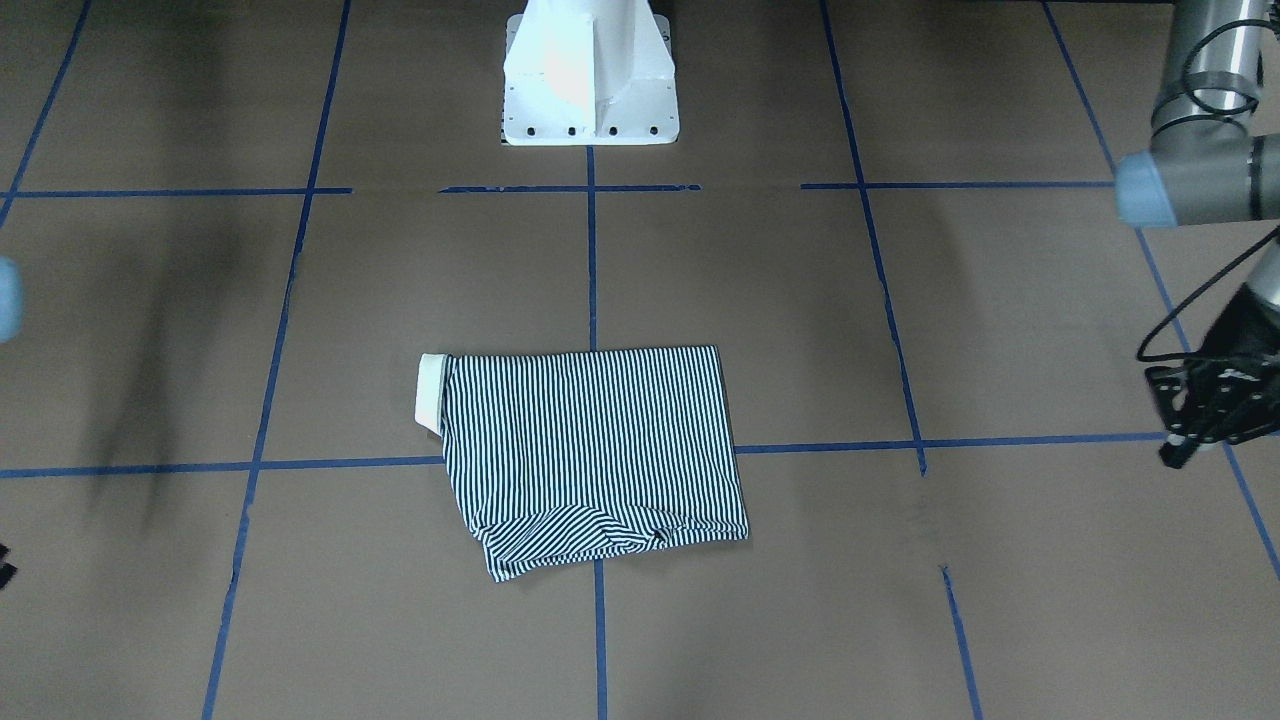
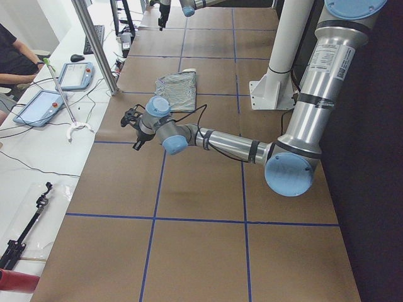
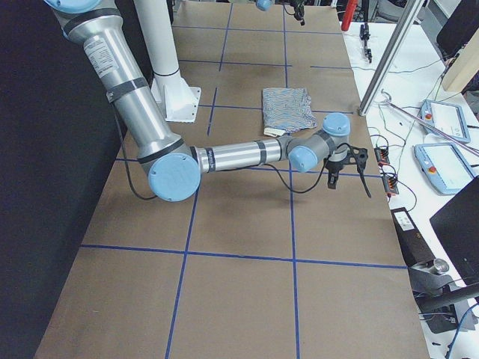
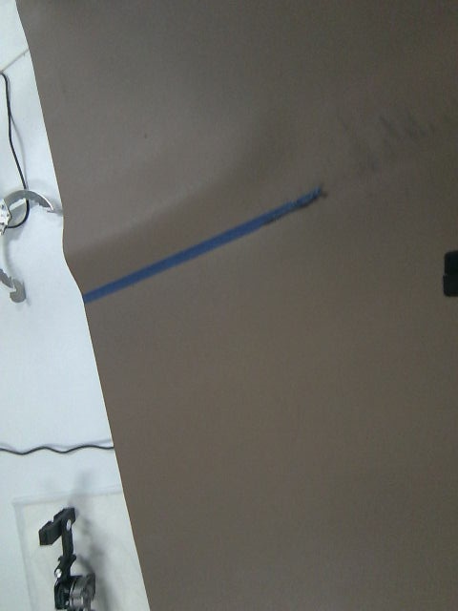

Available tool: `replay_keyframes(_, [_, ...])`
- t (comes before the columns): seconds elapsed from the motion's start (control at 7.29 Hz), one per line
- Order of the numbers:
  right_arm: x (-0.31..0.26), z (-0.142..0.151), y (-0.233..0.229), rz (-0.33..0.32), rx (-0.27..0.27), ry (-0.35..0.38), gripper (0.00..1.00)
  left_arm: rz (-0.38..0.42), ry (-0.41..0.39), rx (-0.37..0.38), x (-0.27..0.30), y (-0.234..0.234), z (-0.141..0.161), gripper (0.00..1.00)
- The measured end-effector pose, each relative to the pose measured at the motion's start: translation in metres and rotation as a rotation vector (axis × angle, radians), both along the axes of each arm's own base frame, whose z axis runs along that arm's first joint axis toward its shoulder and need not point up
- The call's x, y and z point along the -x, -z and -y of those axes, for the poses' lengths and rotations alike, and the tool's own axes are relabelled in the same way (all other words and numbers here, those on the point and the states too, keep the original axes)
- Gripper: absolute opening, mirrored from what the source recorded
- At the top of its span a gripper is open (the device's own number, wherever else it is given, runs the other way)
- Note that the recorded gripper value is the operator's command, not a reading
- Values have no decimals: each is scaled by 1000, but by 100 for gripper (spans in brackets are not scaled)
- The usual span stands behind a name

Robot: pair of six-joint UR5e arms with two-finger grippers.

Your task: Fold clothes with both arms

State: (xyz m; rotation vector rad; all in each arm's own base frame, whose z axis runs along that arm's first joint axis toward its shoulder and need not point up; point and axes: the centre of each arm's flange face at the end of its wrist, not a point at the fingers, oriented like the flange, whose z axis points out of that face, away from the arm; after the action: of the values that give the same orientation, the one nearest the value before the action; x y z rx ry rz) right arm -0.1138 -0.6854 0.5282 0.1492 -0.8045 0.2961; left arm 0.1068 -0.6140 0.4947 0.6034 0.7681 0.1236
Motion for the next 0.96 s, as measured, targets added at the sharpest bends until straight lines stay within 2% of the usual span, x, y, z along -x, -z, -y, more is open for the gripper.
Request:
replay_keyframes(0.27, [-117,-38,-58,-36,-45,148,100,125,-45,11,118,-30,1,44])
replay_keyframes(0.41, [-159,-64,-80,-52,-59,222,100,167,-68,57,166,-49,-9,48])
replay_keyframes(0.55, [-189,-89,-98,-62,-67,288,100,144,-88,145,195,-66,-25,99])
replay_keyframes(0.69, [-211,-108,-111,-63,-64,339,100,79,-106,242,209,-67,-45,100])
replay_keyframes(0.96, [-227,-128,-128,-58,-38,383,100,10,-108,367,211,-62,-102,100])
